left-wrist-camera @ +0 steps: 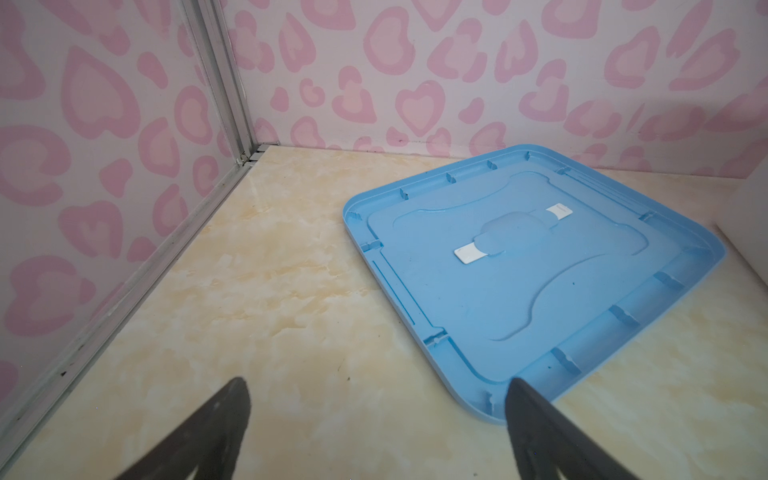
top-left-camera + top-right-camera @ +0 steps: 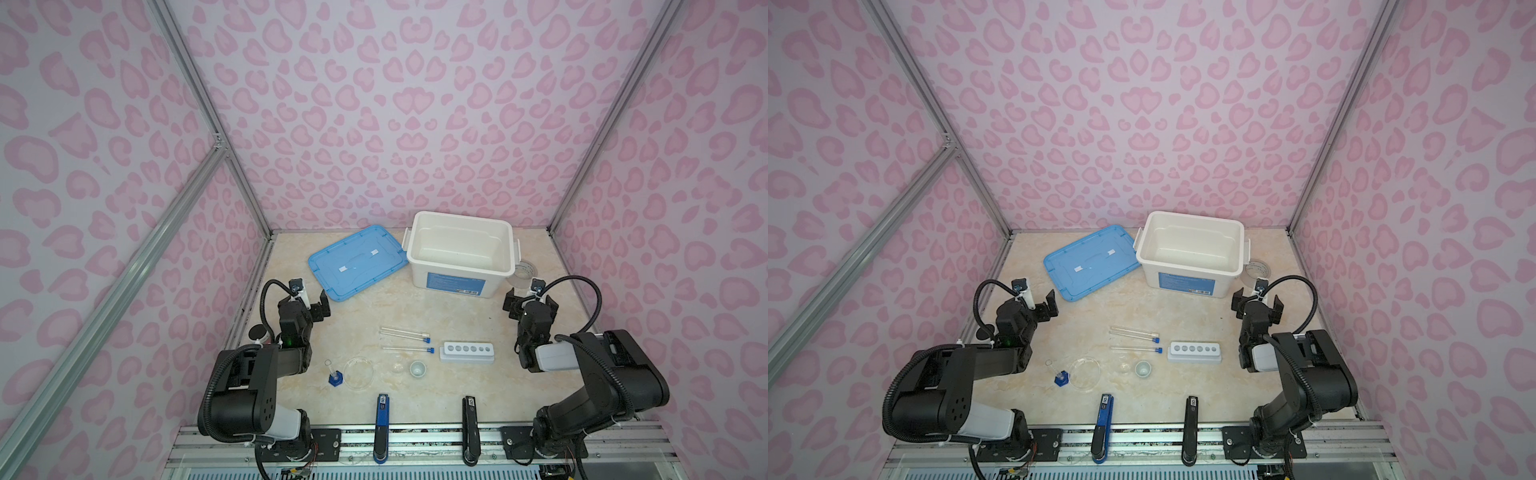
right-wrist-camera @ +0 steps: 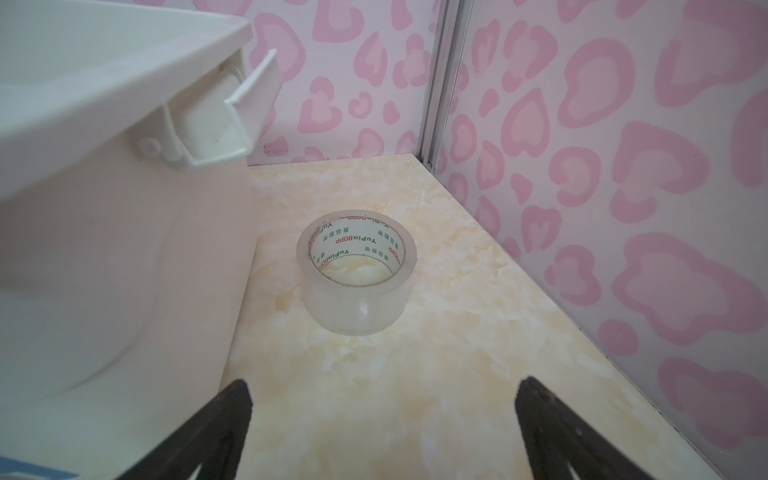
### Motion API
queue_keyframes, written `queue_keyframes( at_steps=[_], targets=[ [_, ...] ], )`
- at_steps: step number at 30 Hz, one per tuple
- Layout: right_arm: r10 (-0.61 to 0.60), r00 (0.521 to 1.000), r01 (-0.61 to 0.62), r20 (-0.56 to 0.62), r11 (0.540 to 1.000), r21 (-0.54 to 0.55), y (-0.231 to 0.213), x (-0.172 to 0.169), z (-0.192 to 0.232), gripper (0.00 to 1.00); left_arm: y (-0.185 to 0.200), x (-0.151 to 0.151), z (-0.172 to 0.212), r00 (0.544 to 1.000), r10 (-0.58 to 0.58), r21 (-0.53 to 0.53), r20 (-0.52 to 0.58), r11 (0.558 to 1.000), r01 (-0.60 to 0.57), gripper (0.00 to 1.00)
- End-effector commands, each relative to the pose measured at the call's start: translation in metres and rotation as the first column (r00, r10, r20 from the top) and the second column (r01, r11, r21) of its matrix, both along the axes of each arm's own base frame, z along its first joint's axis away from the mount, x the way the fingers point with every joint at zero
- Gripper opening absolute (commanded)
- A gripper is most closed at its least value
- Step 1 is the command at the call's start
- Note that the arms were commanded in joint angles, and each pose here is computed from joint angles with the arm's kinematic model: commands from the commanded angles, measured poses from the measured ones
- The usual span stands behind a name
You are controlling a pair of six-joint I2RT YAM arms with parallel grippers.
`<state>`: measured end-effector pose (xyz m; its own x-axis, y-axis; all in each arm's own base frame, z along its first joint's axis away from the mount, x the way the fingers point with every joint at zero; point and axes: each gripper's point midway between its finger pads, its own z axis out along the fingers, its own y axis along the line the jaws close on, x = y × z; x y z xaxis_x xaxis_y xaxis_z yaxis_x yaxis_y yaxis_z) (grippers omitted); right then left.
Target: Organize the chemistry lab equipment
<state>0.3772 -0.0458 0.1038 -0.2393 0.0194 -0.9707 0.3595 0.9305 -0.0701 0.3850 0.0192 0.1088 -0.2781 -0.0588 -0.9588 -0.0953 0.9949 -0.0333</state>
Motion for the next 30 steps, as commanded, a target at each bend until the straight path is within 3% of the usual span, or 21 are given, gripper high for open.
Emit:
queue_keyframes(
  at_steps=[1,15,18,21,23,27,30],
  targets=[
    [-0.019,1.0,0.019,0.021,1.0,-0.002,-0.003,0.0,0.004,0.99,-0.001,0.004,0.008,0.999,-0.004,0.002,0.033,1.0,0.004,0.97],
    [0.008,1.0,-0.008,0.021,1.0,0.024,-0.003,0.001,0.003,0.99,0.0,0.004,0.009,0.999,-0.004,0.0,0.036,1.0,0.004,0.99],
    [0.007,1.0,-0.007,0.021,1.0,0.023,-0.004,0.001,0.002,0.93,0.001,0.003,0.01,0.999,0.0,0.001,0.042,1.0,0.0,0.95],
    [-0.008,0.999,0.008,0.033,1.0,0.008,-0.003,-0.002,0.013,0.86,0.017,0.003,0.028,0.994,0.104,-0.012,0.035,0.995,-0.104,0.92],
    [-0.028,0.999,0.028,0.021,1.0,-0.004,-0.003,-0.007,0.029,0.83,0.018,0.001,0.045,0.993,0.111,-0.007,0.034,0.994,-0.111,0.89],
    [-0.076,0.996,0.075,0.039,0.997,0.023,-0.003,-0.02,0.054,0.85,0.017,-0.006,0.085,0.992,0.111,0.006,0.053,0.994,-0.111,0.81],
    [-0.058,0.997,0.058,-0.051,0.998,-0.012,0.013,-0.026,0.069,0.84,0.016,-0.009,0.123,0.986,0.135,0.031,0.097,0.99,-0.139,0.75]
  ],
)
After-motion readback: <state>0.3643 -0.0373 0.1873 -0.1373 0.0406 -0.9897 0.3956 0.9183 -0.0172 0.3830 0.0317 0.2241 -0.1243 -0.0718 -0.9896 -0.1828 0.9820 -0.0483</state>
